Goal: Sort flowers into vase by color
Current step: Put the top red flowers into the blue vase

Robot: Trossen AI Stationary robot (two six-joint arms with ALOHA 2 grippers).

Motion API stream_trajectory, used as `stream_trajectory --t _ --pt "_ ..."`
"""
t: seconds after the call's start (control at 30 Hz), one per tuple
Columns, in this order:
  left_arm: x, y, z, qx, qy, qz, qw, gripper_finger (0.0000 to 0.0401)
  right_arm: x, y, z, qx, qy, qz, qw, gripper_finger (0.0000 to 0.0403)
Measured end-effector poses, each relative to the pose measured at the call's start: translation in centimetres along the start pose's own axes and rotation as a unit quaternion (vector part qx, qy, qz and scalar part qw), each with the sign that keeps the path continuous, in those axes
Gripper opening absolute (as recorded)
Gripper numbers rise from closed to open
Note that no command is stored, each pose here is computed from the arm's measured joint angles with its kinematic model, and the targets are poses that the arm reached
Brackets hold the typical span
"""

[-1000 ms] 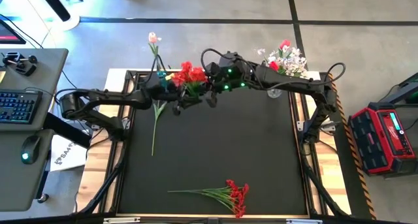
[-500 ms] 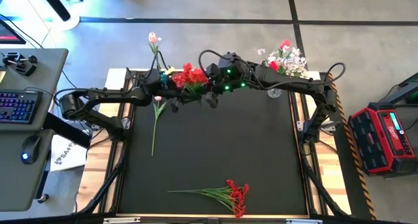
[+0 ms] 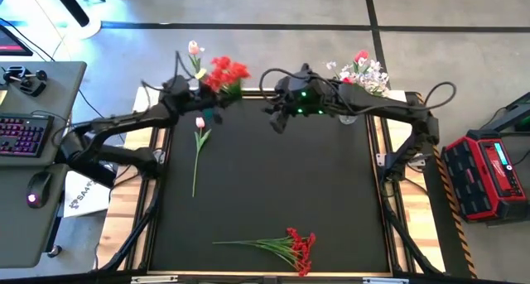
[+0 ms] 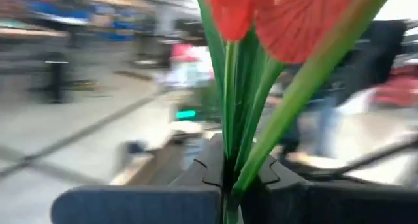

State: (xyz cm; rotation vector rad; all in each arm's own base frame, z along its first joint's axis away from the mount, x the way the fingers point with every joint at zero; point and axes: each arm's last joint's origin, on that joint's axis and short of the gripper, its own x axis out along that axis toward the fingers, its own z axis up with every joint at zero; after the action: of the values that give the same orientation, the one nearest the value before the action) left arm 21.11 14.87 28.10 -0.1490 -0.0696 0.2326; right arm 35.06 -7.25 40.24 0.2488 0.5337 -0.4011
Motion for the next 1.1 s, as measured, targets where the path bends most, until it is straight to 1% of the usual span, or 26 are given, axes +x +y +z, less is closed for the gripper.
stream_trajectory --t 0.07,0.17,0.27,0.33,0.47,0.63,0.7,0.93,1.03,1.1 --pt "-1.4 0.9 0.6 0.033 0.012 0.073 0.997 0.0002 -0.7 -0.2 -0.3 0.004 0.011 -0.032 0.999 0.0164" --pt "-3.3 2.1 1.1 0.061 0.033 0.174 0.982 0.0001 -1.1 -0.3 -0.6 0.007 0.023 -0.058 0.998 0.0168" --pt "-5.1 3.1 1.2 0.07 0.029 0.237 0.969 0.0001 -0.9 -0.3 -0.8 0.01 0.032 -0.062 0.998 0.0169" --pt "-6.0 3.7 1.3 0.071 0.022 0.266 0.961 0.0001 -0.7 -0.3 -0.8 0.01 0.032 -0.061 0.998 0.0169" --pt "-7.2 4.4 1.8 0.071 0.007 0.297 0.952 0.0001 -0.7 -0.3 -0.9 0.009 0.033 -0.062 0.997 0.0169" --pt "-8.1 4.5 2.6 0.092 -0.009 0.311 0.946 0.0001 -0.6 -0.5 -0.8 0.01 0.033 -0.065 0.997 0.0169" --pt "-8.4 4.7 2.7 0.092 -0.01 0.317 0.944 0.0001 -0.6 -0.6 -0.8 0.01 0.033 -0.065 0.997 0.0169" --pt "-9.1 4.7 2.7 0.07 -0.002 0.33 0.941 0.0001 -0.6 -0.6 -0.9 0.01 0.034 -0.065 0.997 0.0169" --pt "-9.4 4.4 2.8 0.073 0.0 0.335 0.94 0.0001 -0.6 -0.6 -0.9 0.01 0.035 -0.066 0.997 0.0169" --pt "-9.5 4.4 2.5 0.071 0.013 0.343 0.936 0.0001 -0.6 -0.6 -0.9 0.01 0.035 -0.066 0.997 0.0169"
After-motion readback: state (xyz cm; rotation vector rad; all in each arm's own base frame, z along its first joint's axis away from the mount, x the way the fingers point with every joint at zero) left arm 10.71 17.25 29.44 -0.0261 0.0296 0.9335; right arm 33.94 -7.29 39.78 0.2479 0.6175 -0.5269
